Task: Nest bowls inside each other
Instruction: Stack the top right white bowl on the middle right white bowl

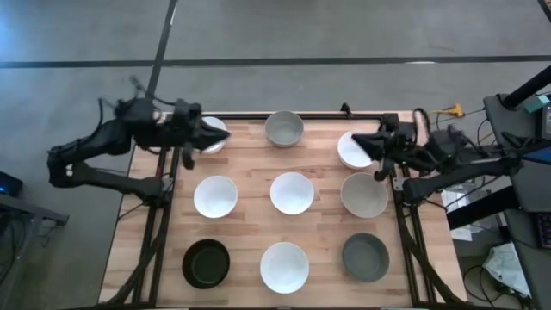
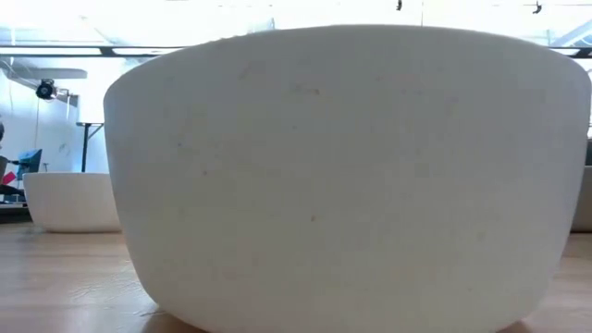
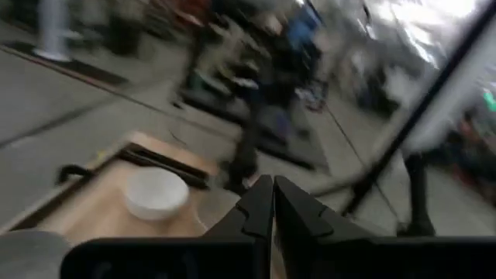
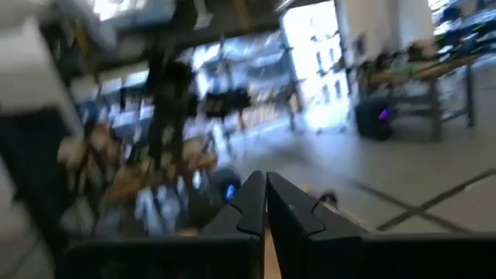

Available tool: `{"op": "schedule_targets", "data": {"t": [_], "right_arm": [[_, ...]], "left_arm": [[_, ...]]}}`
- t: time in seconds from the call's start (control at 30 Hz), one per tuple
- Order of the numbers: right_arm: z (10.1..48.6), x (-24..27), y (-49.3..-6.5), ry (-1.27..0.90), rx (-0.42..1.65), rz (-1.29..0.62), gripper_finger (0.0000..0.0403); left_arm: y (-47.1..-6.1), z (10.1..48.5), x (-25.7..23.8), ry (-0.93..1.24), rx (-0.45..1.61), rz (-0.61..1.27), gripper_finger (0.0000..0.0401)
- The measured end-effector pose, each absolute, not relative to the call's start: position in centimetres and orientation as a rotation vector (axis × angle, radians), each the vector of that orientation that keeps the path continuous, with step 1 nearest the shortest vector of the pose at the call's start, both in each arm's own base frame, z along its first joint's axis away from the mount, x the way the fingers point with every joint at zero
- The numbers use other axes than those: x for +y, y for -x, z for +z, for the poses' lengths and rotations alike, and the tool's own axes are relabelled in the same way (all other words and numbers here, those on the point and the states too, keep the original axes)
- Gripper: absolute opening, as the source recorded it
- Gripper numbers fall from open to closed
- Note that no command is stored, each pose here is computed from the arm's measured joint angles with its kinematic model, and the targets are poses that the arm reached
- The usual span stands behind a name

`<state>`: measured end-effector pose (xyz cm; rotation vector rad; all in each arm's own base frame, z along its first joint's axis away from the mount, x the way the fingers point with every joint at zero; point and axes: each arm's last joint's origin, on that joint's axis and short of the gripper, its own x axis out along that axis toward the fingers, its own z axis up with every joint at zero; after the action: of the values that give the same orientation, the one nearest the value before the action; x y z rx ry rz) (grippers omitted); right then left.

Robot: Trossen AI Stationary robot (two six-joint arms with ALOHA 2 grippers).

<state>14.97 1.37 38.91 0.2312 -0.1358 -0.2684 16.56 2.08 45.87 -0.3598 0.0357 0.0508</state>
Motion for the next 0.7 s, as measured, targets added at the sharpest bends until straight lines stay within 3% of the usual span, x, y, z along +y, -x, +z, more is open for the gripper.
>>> {"op": "schedule_targets", "data": {"t": [0.23,0.53,0.7], "right_arm": [[40.8,2.4,-17.9,-0.166,0.128,-0.108,0.0009],[44.4,3.9,-20.6,-0.403,0.389,0.583,0.0009],[44.7,3.9,-20.9,-0.427,0.424,0.642,0.0009]], "left_arm": [[-19.2,46.9,2.3,0.355,0.147,-0.003,0.0000],[-19.2,45.5,2.2,0.355,0.306,0.016,0.0000],[-18.6,45.6,2.2,0.297,0.304,0.007,0.0000]]}}
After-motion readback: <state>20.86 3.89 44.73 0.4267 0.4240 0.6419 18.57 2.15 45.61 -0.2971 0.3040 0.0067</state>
